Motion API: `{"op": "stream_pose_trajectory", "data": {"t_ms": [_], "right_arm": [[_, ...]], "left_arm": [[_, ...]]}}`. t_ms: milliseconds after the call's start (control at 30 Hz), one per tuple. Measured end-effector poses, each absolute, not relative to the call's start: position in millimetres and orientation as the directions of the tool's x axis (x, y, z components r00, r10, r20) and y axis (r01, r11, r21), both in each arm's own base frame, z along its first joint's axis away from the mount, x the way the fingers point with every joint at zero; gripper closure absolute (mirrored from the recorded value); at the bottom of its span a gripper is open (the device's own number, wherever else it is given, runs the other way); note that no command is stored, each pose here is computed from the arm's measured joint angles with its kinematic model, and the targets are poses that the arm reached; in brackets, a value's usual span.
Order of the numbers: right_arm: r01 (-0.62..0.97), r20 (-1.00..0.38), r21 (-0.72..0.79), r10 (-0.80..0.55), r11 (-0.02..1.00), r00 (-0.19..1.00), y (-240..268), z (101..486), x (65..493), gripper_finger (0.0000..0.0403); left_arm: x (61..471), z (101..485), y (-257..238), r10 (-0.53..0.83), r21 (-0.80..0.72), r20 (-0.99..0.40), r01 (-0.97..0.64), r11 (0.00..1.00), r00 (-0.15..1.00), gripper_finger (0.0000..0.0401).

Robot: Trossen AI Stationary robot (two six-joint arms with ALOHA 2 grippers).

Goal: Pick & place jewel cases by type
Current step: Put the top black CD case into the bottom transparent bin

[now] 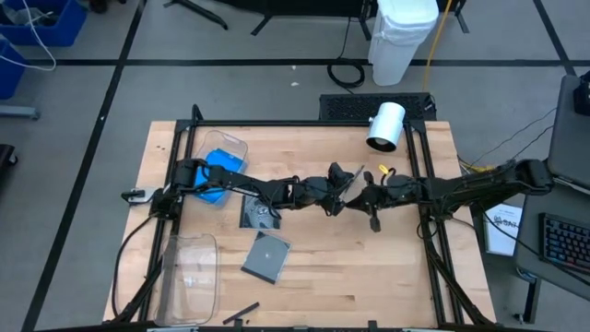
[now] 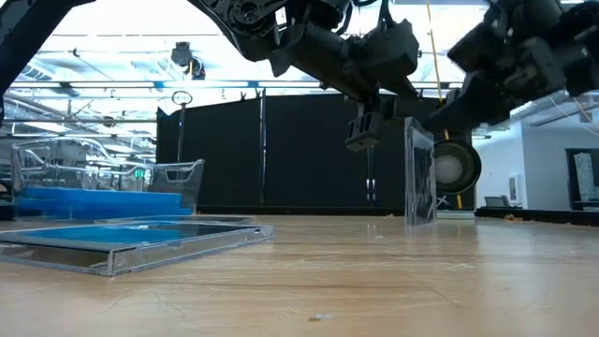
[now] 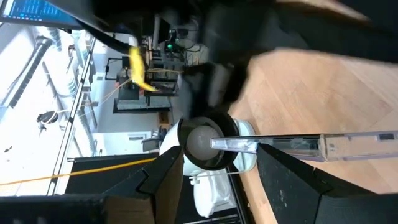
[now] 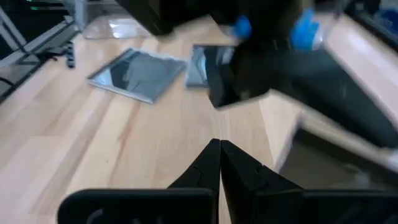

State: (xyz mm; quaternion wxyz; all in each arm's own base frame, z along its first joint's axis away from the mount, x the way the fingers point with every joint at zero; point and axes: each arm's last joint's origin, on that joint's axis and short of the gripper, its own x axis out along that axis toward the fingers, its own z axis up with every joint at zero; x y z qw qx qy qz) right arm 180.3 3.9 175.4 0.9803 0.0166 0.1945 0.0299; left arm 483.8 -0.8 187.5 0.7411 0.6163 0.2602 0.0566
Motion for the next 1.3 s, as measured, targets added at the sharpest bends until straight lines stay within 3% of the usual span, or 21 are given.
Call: {"op": "stream_pose_trajectory", "data": {"t_ms": [167,467,600,767,867,967,1133,1300], "right_arm": [[-0.074,-0.398,-0.063,0.043,0.995,0.916,11.6,208.3,179.5,0.0399],[-0.092,-0.526,-0.468,-0.193,0.879,0.829,10.2,275.3,178.1,0.0387],[-0.098,-0.548,-0.574,-0.292,0.813,0.784,4.5,296.6,184.7,0.0334],[-0.112,-0.592,-0.704,-0.494,0.701,0.636,-7.7,298.8,200.0,0.0227],[-0.173,-0.647,-0.726,-0.575,0.666,0.501,-16.6,287.1,208.4,0.0170],[-0.215,-0.694,-0.706,-0.599,0.674,0.400,-22.3,273.6,214.3,0.0141],[-0.236,-0.735,-0.672,-0.593,0.702,0.328,-23.4,259.8,221.1,0.0138],[-0.222,-0.783,-0.602,-0.512,0.767,0.354,-20.2,257.0,224.0,0.0146]], "left_arm": [[483.8,187.5,-0.8,0.405,0.943,-0.316,0.237,0.233,0.858,0.0190],[483.8,187.5,-0.7,0.407,0.943,-0.315,0.237,0.233,0.857,0.0190],[483.7,187.5,-0.7,0.407,0.943,-0.315,0.236,0.234,0.857,0.0190],[483.7,187.4,-0.7,0.408,0.943,-0.316,0.236,0.234,0.857,0.0190],[483.7,187.4,-0.7,0.408,0.943,-0.315,0.235,0.235,0.857,0.0190],[483.6,187.4,-0.6,0.411,0.943,-0.315,0.236,0.233,0.855,0.0190],[483.5,187.3,-0.3,0.417,0.944,-0.315,0.235,0.234,0.852,0.0190],[483.5,187.2,-0.1,0.417,0.943,-0.316,0.236,0.234,0.852,0.0190]]}}
